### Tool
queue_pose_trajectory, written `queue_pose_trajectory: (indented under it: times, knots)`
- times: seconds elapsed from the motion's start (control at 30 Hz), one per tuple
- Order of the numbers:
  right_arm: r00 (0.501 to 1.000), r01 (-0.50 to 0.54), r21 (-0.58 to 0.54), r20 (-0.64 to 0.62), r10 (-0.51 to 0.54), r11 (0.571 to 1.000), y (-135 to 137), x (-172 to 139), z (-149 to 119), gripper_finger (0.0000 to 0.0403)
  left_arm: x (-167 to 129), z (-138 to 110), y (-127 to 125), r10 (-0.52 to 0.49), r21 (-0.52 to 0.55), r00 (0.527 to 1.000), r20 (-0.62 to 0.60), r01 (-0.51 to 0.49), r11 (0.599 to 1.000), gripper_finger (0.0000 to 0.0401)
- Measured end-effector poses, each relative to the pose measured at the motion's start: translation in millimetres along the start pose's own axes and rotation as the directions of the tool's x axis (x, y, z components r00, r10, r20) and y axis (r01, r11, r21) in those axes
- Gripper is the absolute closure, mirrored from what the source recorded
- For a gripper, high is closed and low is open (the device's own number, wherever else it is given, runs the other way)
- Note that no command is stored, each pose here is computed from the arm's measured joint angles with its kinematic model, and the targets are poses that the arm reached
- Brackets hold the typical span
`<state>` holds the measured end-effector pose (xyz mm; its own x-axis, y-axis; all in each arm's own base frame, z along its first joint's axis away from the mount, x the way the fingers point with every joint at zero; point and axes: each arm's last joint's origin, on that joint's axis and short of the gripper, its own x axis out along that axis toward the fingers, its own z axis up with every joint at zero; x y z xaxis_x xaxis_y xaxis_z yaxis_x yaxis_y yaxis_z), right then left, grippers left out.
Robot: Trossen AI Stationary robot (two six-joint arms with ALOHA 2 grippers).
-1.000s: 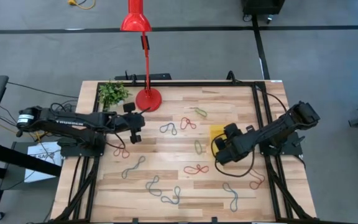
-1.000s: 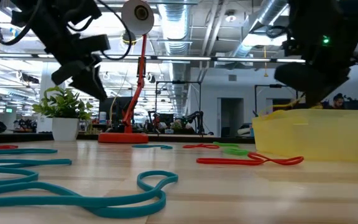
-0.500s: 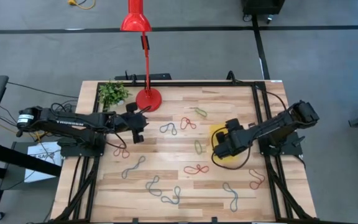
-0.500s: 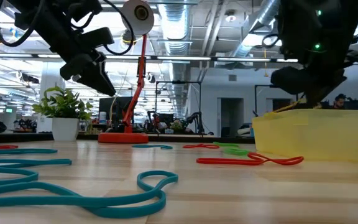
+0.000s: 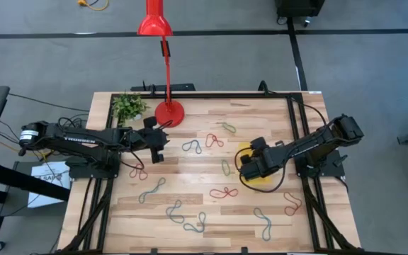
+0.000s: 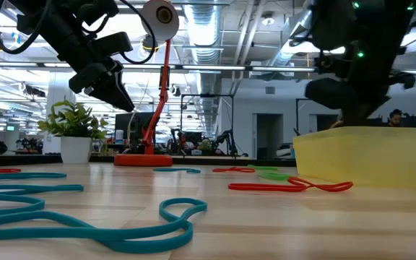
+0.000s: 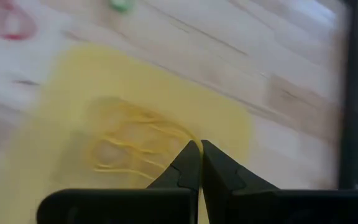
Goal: Pick and place items into bin
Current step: Put the yellow rubber band into the yellow bin, then put the red rubber band into the yellow bin
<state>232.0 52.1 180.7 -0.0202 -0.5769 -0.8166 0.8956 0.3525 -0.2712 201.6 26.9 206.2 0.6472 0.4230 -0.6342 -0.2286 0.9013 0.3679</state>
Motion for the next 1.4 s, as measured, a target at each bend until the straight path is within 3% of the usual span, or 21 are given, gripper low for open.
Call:
queue_pose_trajectory:
  times: [0.13, 0.47, 0.7, 0.9, 1.1, 1.2, 1.3, 1.4]
  knots:
    - [0.997, -0.036, -0.034, 0.074, 0.038, 0.999, 5, 2, 6, 0.0400, 0, 0, 0, 0.000, 0.000, 1.000, 0.000, 0.000, 1.000, 0.0302]
    - [1.000, -0.022, -0.003, 0.018, 0.022, 1.000, 5, 9, 13, 0.0330, 0, 0, 0, 0.000, 0.001, 1.000, -0.001, 0.000, 1.000, 0.0302]
    - [0.998, -0.054, -0.078, 0.034, 0.057, 0.995, 8, -1, 9, 0.0304, 0, -1, 0, -0.002, 0.019, 1.000, -0.006, 0.002, 1.000, 0.0302]
    - [0.972, -0.119, -0.277, 0.165, 0.169, 0.953, 21, -46, 15, 0.0304, -14, 3, 1, -0.107, -0.015, 0.993, 0.040, 0.108, 0.994, 0.0302]
    - [0.957, -0.084, -0.460, 0.210, 0.200, 0.884, 6, -117, 38, 0.0304, -70, 14, 27, -0.069, -0.050, 0.997, 0.031, 0.070, 0.996, 0.0302]
    - [0.942, -0.042, -0.489, 0.272, 0.198, 0.871, -7, -144, 48, 0.0304, -102, 16, 40, -0.051, -0.085, 0.995, 0.089, 0.059, 0.995, 0.0301]
    - [0.909, -0.095, -0.523, 0.301, 0.287, 0.847, -19, -162, 54, 0.0304, -125, 7, 48, -0.038, -0.137, 0.988, 0.151, 0.059, 0.989, 0.0302]
    - [0.874, -0.157, -0.503, 0.329, 0.357, 0.850, -35, -170, 53, 0.0304, -130, -9, 47, -0.059, -0.276, 0.982, 0.179, 0.108, 0.955, 0.0302]
